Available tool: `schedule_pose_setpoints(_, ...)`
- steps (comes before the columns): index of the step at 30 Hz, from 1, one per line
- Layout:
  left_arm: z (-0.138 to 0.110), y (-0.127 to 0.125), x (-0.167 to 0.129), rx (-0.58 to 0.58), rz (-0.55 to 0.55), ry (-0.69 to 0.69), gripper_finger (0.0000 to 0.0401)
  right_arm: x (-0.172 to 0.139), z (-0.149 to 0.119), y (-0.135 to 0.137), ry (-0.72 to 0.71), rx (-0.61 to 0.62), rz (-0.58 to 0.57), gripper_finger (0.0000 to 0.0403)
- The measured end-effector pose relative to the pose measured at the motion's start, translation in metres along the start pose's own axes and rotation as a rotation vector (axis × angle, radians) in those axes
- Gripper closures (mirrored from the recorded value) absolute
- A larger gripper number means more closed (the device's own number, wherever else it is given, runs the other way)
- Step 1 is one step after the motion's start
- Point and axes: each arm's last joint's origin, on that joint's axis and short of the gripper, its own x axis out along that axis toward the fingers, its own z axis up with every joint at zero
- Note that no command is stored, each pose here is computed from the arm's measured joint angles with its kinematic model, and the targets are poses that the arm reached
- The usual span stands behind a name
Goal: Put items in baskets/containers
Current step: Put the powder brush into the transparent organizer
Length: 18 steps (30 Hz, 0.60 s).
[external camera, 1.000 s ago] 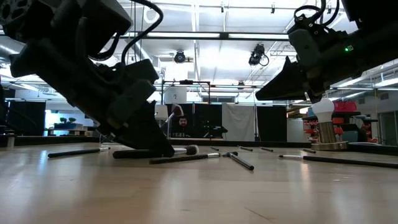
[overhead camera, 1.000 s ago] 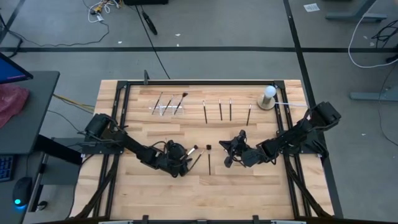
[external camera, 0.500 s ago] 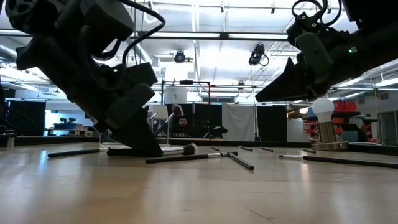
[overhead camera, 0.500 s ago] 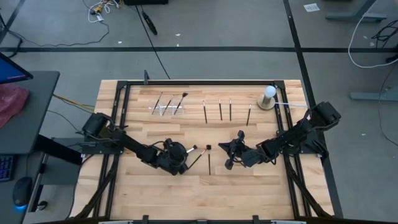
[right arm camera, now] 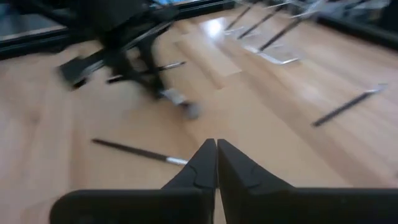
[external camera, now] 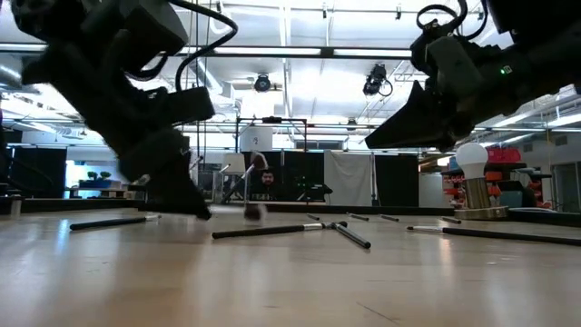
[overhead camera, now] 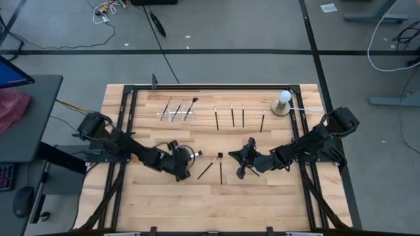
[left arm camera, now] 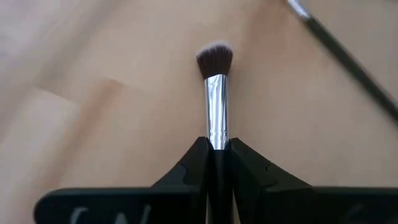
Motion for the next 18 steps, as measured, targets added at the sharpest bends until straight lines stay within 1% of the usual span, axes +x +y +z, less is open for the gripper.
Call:
schedule_pose_setpoints(3,0.006,0.021,-0.003,-0.066,-0.047,-0.120,0.0356,0.003,0.001,-0.001,0.020,-0.007,0.064,0.0381)
schedule_pose_setpoints(6,0.006,0.038,-0.004,-0.122,-0.159,-0.272,0.0356,0.009,-0.001,-0.002,0.019,-0.029,0.091,0.0371)
schedule_pose_setpoints(8,0.010,0.043,-0.009,-0.159,-0.265,-0.408,0.0356,0.015,-0.002,-0.003,0.014,-0.032,0.115,0.0359)
schedule_pose_setpoints(10,0.017,0.045,-0.015,-0.173,-0.372,-0.531,0.0356,0.023,-0.001,-0.003,-0.014,-0.008,0.148,0.0343)
schedule_pose_setpoints(13,0.023,0.043,-0.021,-0.144,-0.463,-0.620,0.0356,0.034,0.002,-0.002,-0.098,-0.007,0.185,0.0315)
schedule_pose_setpoints(15,0.030,0.039,-0.024,-0.132,-0.490,-0.655,0.0356,0.041,0.006,0.000,-0.174,-0.031,0.199,0.0296)
schedule_pose_setpoints(18,0.036,0.033,-0.027,-0.112,-0.502,-0.673,0.0356,0.050,0.017,0.009,-0.287,-0.078,0.217,0.0270)
